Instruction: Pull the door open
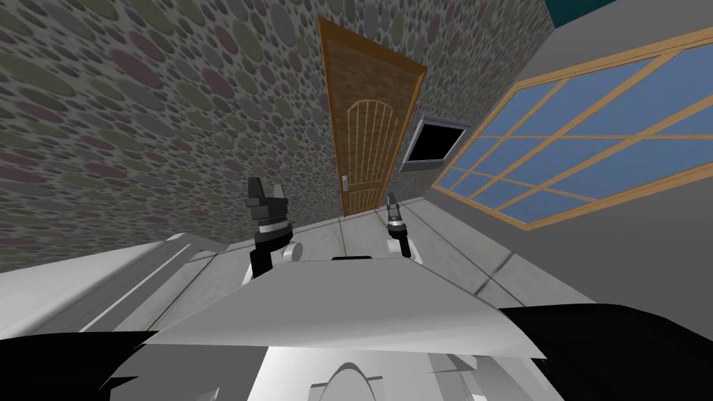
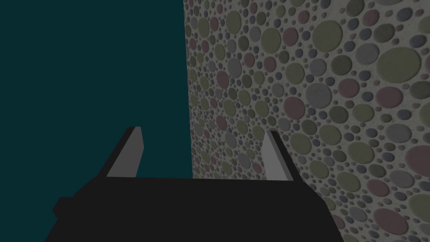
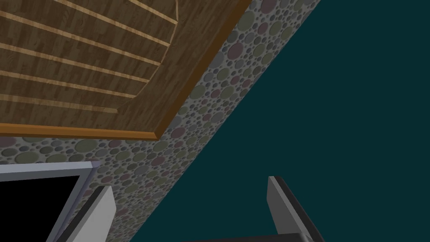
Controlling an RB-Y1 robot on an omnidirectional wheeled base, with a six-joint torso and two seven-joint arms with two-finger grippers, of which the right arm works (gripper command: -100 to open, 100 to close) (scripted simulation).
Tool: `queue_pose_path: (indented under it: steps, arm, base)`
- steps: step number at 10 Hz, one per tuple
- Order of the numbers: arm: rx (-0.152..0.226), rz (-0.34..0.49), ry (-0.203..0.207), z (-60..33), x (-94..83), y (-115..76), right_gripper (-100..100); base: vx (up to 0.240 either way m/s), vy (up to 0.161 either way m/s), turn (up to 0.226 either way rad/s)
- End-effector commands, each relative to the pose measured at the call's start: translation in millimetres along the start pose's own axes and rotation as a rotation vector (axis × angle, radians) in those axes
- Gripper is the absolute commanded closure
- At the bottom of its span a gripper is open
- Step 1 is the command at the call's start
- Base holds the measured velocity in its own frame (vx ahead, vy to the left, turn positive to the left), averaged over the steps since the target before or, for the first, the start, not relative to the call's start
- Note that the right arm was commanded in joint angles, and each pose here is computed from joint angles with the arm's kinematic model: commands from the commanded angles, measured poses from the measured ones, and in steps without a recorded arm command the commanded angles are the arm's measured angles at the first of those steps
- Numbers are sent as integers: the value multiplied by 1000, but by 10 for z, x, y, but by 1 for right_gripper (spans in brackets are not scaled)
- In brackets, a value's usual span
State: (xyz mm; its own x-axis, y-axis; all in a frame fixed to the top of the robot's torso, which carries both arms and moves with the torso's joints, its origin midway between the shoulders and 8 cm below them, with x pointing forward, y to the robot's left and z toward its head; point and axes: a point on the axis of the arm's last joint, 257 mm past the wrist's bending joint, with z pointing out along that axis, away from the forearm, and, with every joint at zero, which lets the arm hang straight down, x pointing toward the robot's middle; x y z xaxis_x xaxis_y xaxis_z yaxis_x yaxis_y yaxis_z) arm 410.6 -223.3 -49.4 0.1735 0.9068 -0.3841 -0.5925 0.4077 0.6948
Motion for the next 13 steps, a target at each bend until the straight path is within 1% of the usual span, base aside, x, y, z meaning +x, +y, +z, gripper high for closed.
queue_pose_path:
  steps: [1, 6, 13]
  arm:
    - [11, -33, 24, 9, 90, -90, -100]
    - [39, -126, 96, 35, 359, -375, -100]
    - [70, -268, 208, 51, 742, -780, -100]
  base:
    - [117, 82, -31]
    - [87, 61, -37]
    - [90, 69, -38]
